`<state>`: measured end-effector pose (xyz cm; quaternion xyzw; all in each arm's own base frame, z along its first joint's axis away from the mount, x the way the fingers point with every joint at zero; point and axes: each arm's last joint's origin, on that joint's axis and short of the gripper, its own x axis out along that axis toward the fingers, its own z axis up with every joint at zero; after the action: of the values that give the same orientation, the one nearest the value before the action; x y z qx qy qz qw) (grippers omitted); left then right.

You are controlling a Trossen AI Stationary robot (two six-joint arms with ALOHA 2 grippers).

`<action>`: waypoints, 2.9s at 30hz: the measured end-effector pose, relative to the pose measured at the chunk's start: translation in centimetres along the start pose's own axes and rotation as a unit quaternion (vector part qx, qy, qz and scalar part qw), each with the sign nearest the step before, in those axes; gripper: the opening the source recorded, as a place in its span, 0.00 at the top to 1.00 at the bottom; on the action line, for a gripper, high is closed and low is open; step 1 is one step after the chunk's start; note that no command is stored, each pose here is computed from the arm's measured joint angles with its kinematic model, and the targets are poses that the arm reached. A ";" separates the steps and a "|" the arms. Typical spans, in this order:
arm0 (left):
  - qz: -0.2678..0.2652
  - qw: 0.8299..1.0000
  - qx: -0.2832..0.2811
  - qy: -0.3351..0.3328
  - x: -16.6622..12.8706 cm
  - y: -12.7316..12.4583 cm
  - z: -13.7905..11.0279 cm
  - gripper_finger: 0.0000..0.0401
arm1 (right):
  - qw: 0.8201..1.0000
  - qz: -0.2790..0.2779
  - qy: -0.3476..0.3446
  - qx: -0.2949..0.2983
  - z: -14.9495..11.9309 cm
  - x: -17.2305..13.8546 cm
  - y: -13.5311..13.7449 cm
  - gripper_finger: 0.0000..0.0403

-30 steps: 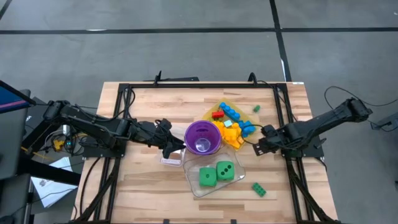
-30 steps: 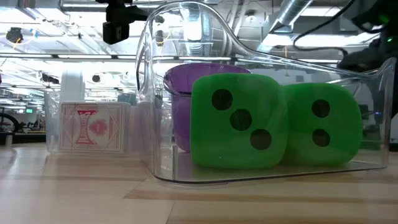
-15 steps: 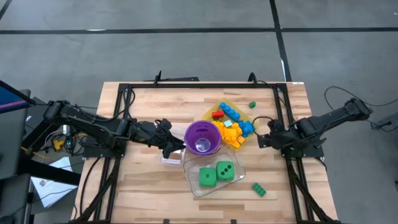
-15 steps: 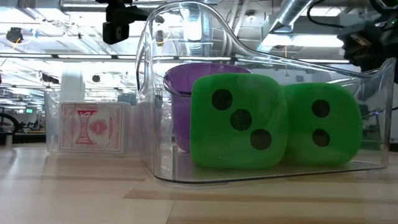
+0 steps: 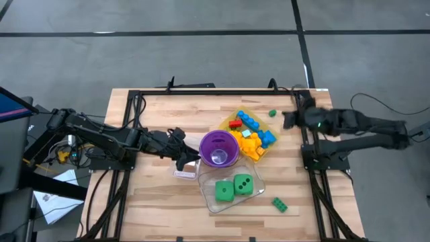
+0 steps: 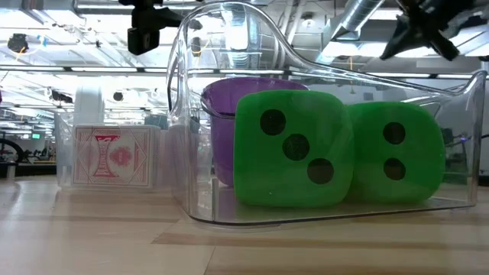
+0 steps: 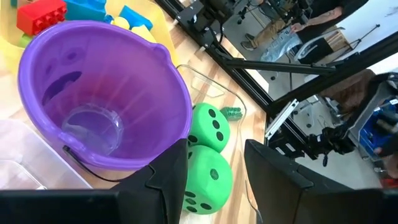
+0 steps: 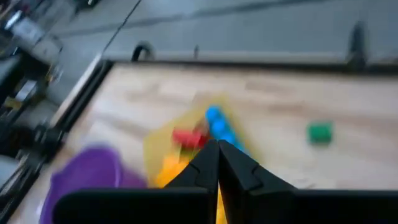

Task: Pick & Place Toys
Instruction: Put the green game piece into the yellow bin

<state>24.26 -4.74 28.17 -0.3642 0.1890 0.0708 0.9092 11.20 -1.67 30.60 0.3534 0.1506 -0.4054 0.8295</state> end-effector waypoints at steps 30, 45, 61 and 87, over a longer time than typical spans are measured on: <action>0.005 1.000 0.010 -0.019 0.1 0.4 0.8 0.62 | 0.990 -0.090 0.072 -0.082 23.6 5.9 -1.0 0.37; -0.008 0.998 0.045 -0.030 0.1 0.2 1.0 0.62 | 0.933 -0.171 0.316 -0.026 18.8 16.3 -6.8 0.20; -0.015 0.998 0.043 -0.043 0.1 0.1 1.3 0.62 | 0.905 -0.210 0.368 -0.040 10.1 21.6 -9.1 0.19; -0.042 0.996 0.035 -0.067 0.0 -0.5 1.7 0.62 | 0.906 -0.220 0.361 -0.036 4.6 23.9 -12.0 0.19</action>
<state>24.93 -3.88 29.61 -0.3341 0.1146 0.0501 0.9342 16.64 -23.51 15.51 0.4038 0.5281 -0.4163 0.6203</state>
